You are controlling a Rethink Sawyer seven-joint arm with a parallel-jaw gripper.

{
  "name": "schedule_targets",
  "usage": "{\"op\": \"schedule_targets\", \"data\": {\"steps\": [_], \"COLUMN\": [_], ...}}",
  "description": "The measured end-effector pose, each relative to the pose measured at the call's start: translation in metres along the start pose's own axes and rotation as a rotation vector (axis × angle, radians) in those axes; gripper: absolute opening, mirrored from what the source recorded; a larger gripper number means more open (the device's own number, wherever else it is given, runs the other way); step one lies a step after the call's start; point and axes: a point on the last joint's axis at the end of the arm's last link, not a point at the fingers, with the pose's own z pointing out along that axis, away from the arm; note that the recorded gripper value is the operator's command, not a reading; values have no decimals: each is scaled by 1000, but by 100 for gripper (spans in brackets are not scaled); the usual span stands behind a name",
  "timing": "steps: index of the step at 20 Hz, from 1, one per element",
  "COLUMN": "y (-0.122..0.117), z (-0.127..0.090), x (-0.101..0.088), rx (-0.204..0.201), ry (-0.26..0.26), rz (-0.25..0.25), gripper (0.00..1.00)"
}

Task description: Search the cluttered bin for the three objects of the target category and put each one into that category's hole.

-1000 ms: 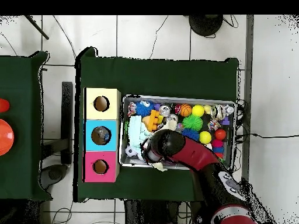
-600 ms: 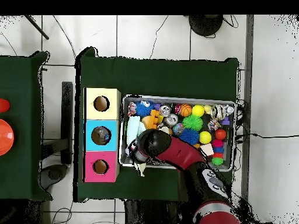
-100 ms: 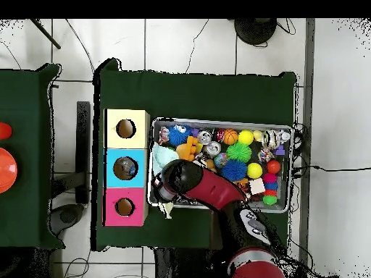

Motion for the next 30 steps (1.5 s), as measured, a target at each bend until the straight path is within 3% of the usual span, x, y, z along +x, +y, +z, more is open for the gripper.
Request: {"op": "schedule_targets", "data": {"steps": [7, 8, 12, 19, 30], "y": [-11, -14, -19, -41, -66], "z": [0, 0, -1, -7, -25], "x": [0, 0, -1, -3, -27], "rx": [27, 33, 46, 166, 218], "ry": [-11, -15, -22, -107, -147], "rz": [19, 23, 31, -10, -22], "gripper": [0, 100, 100, 100, 100]}}
